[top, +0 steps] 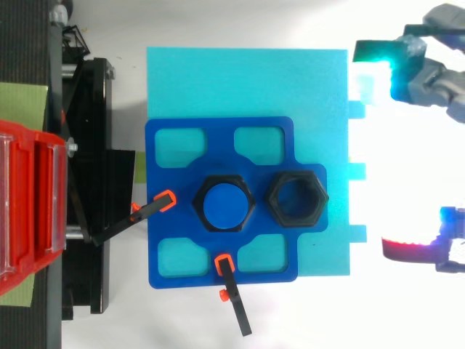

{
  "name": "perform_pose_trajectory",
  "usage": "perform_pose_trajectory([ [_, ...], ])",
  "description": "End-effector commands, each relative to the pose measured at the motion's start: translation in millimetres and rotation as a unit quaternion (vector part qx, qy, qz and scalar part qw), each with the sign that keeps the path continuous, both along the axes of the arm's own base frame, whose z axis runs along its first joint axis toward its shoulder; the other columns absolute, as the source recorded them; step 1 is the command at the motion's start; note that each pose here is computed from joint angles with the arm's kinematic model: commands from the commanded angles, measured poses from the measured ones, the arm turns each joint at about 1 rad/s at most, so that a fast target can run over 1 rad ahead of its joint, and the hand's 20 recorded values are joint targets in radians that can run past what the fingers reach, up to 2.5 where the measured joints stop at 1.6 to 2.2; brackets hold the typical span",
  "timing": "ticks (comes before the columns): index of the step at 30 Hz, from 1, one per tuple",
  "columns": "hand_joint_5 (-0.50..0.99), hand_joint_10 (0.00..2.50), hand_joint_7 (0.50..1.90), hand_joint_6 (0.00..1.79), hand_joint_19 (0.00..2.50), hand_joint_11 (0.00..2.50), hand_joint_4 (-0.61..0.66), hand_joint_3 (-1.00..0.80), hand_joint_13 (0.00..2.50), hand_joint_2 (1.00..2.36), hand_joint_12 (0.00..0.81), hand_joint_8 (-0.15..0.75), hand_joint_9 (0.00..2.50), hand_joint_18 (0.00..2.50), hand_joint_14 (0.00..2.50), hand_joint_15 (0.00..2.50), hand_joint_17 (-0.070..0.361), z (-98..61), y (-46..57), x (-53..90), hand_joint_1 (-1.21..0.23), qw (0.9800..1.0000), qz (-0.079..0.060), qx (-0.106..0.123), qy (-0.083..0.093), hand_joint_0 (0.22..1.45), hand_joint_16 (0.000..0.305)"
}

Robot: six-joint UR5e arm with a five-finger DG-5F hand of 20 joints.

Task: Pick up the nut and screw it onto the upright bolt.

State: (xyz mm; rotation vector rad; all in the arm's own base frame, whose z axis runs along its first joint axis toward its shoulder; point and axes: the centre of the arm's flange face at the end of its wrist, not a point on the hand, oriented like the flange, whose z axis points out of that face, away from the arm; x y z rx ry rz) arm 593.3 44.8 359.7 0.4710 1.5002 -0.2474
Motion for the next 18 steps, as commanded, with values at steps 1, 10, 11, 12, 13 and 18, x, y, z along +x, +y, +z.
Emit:
perform_pose_trajectory([
  [1, -0.25, 0.00, 0.71, 0.50, 0.00, 0.00, 0.20, -0.50, 0.32, 1.00, 0.383, 0.265, 0.33, 0.03, 0.00, 0.00, 0.102, -11.3, 4.7, 5.6, -0.69, 1.0000, -0.005, 0.000, -0.002, 0.42, 0.045],
  [10, -0.25, 0.00, 0.71, 0.50, 0.00, 0.00, 0.21, -0.50, 0.32, 1.00, 0.387, 0.266, 0.32, 0.04, 0.00, 0.00, 0.104, -50.0, 31.6, 21.1, -0.71, 0.9999, 0.002, -0.011, 0.004, 0.40, 0.046],
  [11, -0.25, 0.00, 0.71, 0.50, 0.00, 0.00, 0.21, -0.50, 0.32, 1.00, 0.388, 0.268, 0.33, 0.04, 0.00, 0.00, 0.105, -51.5, 33.9, 21.7, -0.71, 0.9999, 0.004, -0.010, 0.003, 0.40, 0.047],
  [12, -0.25, 0.00, 0.71, 0.50, 0.00, 0.00, 0.21, -0.50, 0.32, 1.00, 0.389, 0.268, 0.33, 0.04, 0.00, 0.00, 0.105, -50.0, 39.6, 23.1, -0.71, 0.9999, 0.007, -0.006, -0.007, 0.40, 0.047],
  [13, -0.25, 0.00, 0.71, 0.50, 0.00, 0.00, 0.21, -0.50, 0.32, 1.00, 0.392, 0.271, 0.33, 0.04, 0.00, 0.00, 0.106, -49.4, 39.9, 23.8, -0.71, 0.9999, 0.006, -0.006, -0.010, 0.39, 0.047],
  [18, -0.25, 0.00, 0.71, 0.50, 0.00, 0.00, 0.22, -0.50, 0.32, 1.00, 0.399, 0.277, 0.33, 0.04, 0.00, 0.00, 0.110, -54.0, 46.0, 25.5, -0.70, 0.9998, 0.010, -0.016, -0.006, 0.38, 0.049],
])
